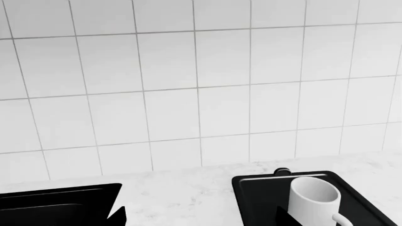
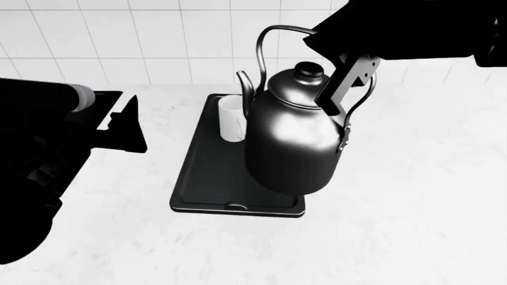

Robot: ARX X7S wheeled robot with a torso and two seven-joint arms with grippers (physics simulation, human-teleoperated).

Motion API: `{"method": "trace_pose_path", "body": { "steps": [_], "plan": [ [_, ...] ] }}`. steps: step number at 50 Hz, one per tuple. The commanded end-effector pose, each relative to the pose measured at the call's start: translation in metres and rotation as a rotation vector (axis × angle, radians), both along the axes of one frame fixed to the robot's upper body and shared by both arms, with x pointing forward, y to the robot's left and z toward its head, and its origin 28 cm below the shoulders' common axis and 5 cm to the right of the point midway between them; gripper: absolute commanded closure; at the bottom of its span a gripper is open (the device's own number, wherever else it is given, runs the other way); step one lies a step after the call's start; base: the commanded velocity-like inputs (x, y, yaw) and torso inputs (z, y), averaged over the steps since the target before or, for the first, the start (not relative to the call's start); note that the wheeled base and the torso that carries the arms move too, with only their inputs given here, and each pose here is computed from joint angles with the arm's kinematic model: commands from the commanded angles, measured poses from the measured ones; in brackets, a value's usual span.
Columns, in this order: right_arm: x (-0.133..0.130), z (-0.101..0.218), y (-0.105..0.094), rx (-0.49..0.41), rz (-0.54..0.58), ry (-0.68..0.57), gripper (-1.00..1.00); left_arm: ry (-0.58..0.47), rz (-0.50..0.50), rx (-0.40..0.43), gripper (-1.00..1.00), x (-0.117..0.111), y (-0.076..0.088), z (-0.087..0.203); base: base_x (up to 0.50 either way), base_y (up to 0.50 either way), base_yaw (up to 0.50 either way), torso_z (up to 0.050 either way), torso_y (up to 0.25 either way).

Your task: Pick the kettle from the counter and place it on the tray. Then pick the mug from the cabinet and place it on the tray. Then close the cabinet doors.

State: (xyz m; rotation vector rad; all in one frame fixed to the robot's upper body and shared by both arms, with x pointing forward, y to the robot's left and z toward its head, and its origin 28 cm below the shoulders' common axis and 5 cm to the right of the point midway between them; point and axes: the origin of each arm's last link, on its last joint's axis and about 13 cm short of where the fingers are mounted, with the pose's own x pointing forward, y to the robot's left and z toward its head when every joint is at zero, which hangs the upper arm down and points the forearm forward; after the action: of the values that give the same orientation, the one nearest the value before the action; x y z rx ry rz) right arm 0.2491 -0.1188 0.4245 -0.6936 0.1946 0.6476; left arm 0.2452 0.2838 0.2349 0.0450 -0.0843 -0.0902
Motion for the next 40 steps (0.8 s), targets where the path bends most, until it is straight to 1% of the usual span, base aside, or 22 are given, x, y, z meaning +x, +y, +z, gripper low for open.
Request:
{"method": "trace_pose_path", "body": {
  "steps": [1,22,40],
  "plan": [
    [0.019,0.006,0.006,0.004,-0.036,-0.085,1.00,0.005,-0.001,0.001,-1.00,0.000,0.001,-0.003,0.00,0.00,0.00,0.000,0.000],
    [0.054,-0.005,0.024,0.012,-0.010,-0.097,1.00,0.011,-0.004,0.006,-1.00,-0.001,0.001,-0.005,0.00,0.00,0.00,0.000,0.000],
    [0.074,-0.019,0.043,0.000,0.016,-0.066,1.00,0.021,0.002,-0.002,-1.00,-0.002,0.007,-0.010,0.00,0.00,0.00,0.001,0.001]
  ]
}}
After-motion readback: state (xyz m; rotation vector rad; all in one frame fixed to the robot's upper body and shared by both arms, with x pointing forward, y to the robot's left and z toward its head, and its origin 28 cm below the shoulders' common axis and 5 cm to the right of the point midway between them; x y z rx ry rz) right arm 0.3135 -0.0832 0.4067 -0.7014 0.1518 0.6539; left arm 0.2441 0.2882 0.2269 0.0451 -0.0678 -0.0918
